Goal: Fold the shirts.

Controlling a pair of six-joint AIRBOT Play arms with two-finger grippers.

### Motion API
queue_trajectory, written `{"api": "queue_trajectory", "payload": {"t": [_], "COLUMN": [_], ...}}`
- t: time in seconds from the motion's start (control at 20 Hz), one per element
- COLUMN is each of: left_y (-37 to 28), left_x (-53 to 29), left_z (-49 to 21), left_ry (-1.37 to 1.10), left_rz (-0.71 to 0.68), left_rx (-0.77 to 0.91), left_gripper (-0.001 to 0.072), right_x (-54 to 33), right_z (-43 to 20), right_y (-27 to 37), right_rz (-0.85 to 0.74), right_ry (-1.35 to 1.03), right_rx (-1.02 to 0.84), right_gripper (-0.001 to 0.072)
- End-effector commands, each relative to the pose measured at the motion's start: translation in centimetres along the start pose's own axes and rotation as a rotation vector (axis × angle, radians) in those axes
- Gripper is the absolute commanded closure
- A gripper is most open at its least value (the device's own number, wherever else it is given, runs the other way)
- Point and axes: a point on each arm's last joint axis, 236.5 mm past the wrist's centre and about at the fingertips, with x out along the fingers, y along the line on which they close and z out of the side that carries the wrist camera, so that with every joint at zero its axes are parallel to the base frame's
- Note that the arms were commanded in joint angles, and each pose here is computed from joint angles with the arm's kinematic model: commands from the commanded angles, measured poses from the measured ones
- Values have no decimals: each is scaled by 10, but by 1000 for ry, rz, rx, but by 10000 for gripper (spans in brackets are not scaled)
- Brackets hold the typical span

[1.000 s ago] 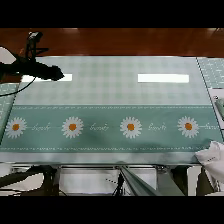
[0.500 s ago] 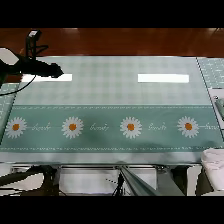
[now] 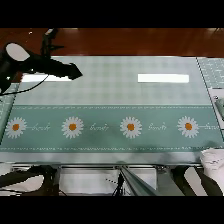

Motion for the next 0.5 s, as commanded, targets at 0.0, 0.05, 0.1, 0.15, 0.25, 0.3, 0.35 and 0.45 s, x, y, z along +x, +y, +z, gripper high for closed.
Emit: {"api": "queue_trajectory", "payload": {"t": [0.0, 0.05, 0.1, 0.15, 0.25, 0.3, 0.35, 0.45], "left_y": [-35, -26, -19, -16, -19, -19, -19, -19], "left_x": [3, 1, -2, -4, -5, -5, -5, -4], "left_z": [-19, -19, -21, -26, -42, -46, -46, -45], "left_ry": [154, 174, 194, 224, 281, 289, 288, 280], "left_rz": [111, 234, 328, 387, 410, 414, 416, 415], "left_rx": [179, 220, 242, 256, 200, 171, 161, 160], "left_gripper": [161, 3, -13, -13, -13, -13, -13, -8], "right_x": [45, 54, 60, 65, 67, 66, 66, 65], "right_z": [-14, -30, -45, -54, -62, -63, -66, -70], "right_y": [126, 141, 147, 145, 137, 134, 131, 128], "right_rz": [188, 184, 160, 118, 41, 25, 21, 13], "right_ry": [20, 61, 103, 130, 161, 166, 183, 206], "right_rx": [-295, -358, -441, -514, -605, -623, -622, -622], "right_gripper": [184, 109, 108, 108, 108, 108, 108, 109]}}
